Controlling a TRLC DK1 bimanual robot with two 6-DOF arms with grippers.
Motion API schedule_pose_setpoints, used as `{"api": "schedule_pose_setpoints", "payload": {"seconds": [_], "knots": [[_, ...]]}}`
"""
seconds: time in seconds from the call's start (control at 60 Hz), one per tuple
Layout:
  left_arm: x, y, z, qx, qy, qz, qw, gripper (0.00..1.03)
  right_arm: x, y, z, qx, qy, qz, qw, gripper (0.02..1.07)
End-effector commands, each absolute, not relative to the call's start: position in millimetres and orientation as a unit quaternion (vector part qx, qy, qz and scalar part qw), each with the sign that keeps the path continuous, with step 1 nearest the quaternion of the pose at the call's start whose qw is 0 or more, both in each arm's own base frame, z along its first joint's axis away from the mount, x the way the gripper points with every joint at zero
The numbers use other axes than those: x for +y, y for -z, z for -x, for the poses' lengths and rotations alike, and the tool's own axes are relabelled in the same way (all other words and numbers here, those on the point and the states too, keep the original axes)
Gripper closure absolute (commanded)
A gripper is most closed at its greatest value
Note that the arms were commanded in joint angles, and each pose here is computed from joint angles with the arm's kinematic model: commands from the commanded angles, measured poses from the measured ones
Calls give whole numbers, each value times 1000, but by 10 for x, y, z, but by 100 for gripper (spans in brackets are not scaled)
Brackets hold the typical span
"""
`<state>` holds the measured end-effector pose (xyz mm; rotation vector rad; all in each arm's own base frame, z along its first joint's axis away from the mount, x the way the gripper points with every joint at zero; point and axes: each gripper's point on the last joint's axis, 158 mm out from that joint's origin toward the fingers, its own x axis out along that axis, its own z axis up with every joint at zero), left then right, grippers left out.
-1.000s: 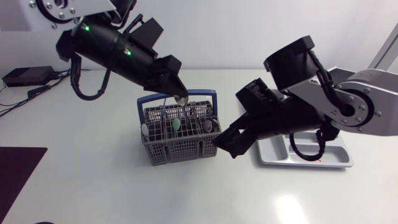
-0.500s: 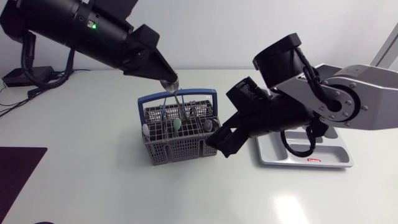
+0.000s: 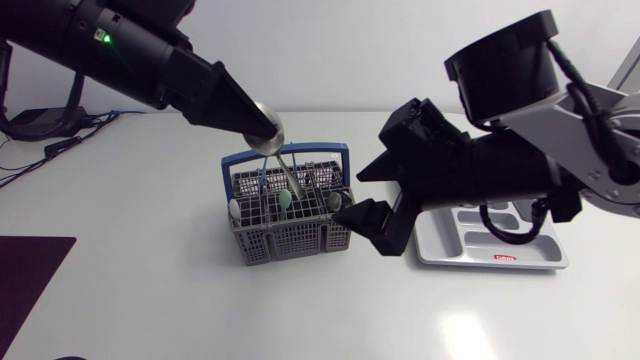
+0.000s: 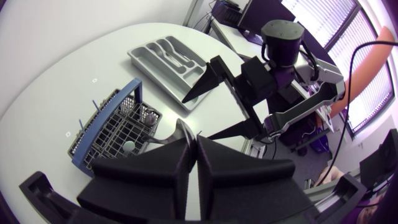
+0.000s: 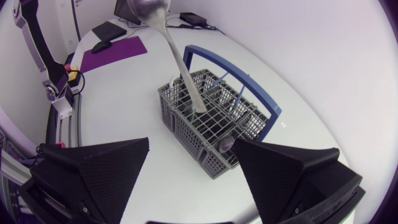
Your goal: Unload the cutlery basket into the drawer organizer.
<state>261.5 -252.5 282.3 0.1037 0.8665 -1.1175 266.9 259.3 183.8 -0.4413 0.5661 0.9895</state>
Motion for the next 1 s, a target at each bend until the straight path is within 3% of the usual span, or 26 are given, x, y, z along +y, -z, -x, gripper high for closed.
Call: {"api": "schedule_pose_setpoints", "payload": {"seconds": [0.0,0.233,0.733,0.983], "knots": [[-2606,-3041,-2498,355,551,-73,752,100,2514,-1793,-2615,253,-469,231,814,7],[-2850,-3064,-2307,345,591,-99,722,100,2348,-1888,-2436,244,-495,218,805,7],[-3293,-2697,-1849,354,676,-168,624,100,2287,-1805,-2079,222,-573,221,757,8],[-3392,-2689,-1729,358,703,-171,591,100,2337,-1700,-1967,221,-600,231,733,24]]}}
